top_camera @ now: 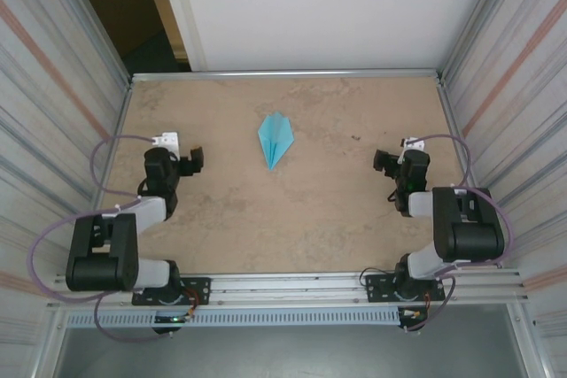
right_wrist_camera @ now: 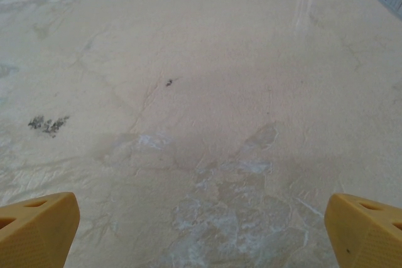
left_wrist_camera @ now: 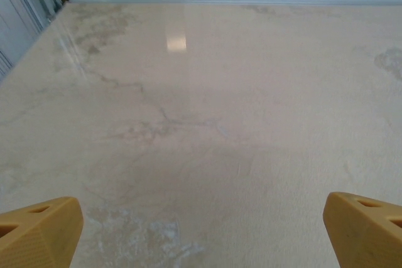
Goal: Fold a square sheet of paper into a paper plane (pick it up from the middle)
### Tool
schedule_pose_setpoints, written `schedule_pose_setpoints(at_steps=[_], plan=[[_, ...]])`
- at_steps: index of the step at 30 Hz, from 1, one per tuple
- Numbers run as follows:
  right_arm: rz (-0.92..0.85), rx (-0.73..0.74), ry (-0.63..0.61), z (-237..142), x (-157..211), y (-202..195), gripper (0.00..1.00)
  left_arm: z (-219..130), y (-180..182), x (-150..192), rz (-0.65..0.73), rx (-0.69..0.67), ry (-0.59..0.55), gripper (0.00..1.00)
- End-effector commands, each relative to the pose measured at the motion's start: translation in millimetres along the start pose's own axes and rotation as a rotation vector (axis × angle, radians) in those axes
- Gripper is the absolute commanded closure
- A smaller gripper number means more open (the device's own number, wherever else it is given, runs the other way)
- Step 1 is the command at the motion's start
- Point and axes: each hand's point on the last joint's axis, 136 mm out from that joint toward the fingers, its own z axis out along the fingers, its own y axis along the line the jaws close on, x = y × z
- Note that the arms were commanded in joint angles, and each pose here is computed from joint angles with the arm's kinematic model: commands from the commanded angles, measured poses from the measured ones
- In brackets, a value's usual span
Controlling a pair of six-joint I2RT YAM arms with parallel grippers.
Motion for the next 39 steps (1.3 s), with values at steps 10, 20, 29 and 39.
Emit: schedule_pose_setpoints(at_steps=[10, 20, 29, 39], plan=[[-0.025, -0.014, -0.058, 4.4, -17.4, 4.4, 0.01, 17.5, -7.6, 10.3, 0.028, 0.046, -0.036, 0.01], [-0.025, -0.014, -0.058, 4.5, -17.4, 4.4, 0.01, 18.6, -14.9, 9.8, 0.072, 0.043, -0.026, 0.01], [-0.025, -0.013, -0.058, 4.6, -17.5, 4.3, 0.01, 19.9, -15.5, 11.3, 0.068, 0.052, -0.017, 0.01], [-0.024, -0.014, -0.057, 4.4, -17.2, 4.5, 0.01, 20.0, -15.8, 11.5, 0.065, 0.064, -0.014, 0.01]])
